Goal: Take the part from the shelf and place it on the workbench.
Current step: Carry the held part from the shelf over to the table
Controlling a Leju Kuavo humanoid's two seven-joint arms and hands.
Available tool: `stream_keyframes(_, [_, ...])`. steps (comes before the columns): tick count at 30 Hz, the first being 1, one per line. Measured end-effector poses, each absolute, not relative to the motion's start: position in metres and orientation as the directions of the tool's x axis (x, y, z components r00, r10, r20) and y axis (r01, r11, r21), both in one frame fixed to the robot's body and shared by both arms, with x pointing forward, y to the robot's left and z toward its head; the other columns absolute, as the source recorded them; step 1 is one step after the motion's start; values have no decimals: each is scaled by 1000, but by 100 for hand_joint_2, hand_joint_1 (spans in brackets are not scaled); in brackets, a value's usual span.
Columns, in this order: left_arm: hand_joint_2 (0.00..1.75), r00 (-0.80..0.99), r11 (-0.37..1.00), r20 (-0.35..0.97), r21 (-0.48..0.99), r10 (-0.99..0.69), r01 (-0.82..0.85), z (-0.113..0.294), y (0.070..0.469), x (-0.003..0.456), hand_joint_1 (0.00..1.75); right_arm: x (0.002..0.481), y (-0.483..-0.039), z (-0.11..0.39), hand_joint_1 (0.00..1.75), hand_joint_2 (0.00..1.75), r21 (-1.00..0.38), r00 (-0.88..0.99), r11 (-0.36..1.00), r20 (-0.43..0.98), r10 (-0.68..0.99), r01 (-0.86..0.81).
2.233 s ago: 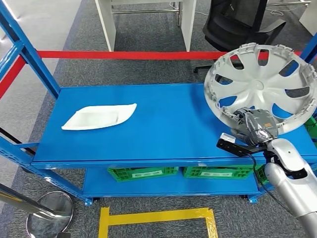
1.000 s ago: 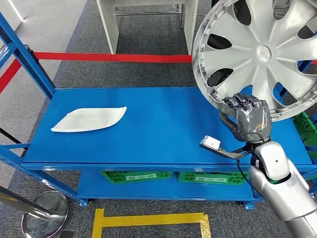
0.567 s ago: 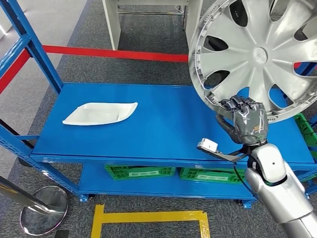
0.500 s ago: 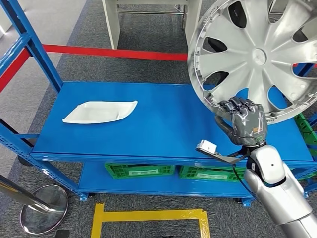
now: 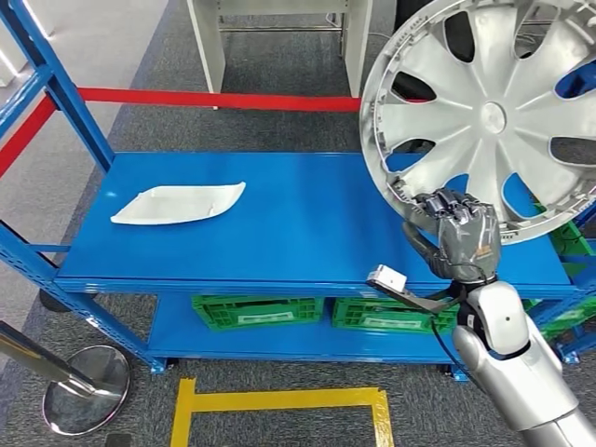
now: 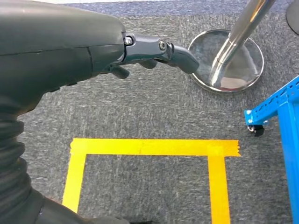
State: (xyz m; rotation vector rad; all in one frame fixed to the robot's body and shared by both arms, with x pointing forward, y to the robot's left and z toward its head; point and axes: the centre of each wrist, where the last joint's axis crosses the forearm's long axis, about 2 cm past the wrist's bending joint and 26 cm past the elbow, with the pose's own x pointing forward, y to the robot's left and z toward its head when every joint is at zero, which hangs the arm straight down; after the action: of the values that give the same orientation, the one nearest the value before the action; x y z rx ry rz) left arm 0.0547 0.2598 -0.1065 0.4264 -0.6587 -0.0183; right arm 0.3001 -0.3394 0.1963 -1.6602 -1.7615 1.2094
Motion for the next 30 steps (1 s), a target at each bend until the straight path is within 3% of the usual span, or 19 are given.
stream_keyframes(30, [175, 796, 904, 578, 417, -180, -98, -107, 263, 49, 0, 261, -351, 201, 175, 175, -788, -190, 60, -73, 979, 613])
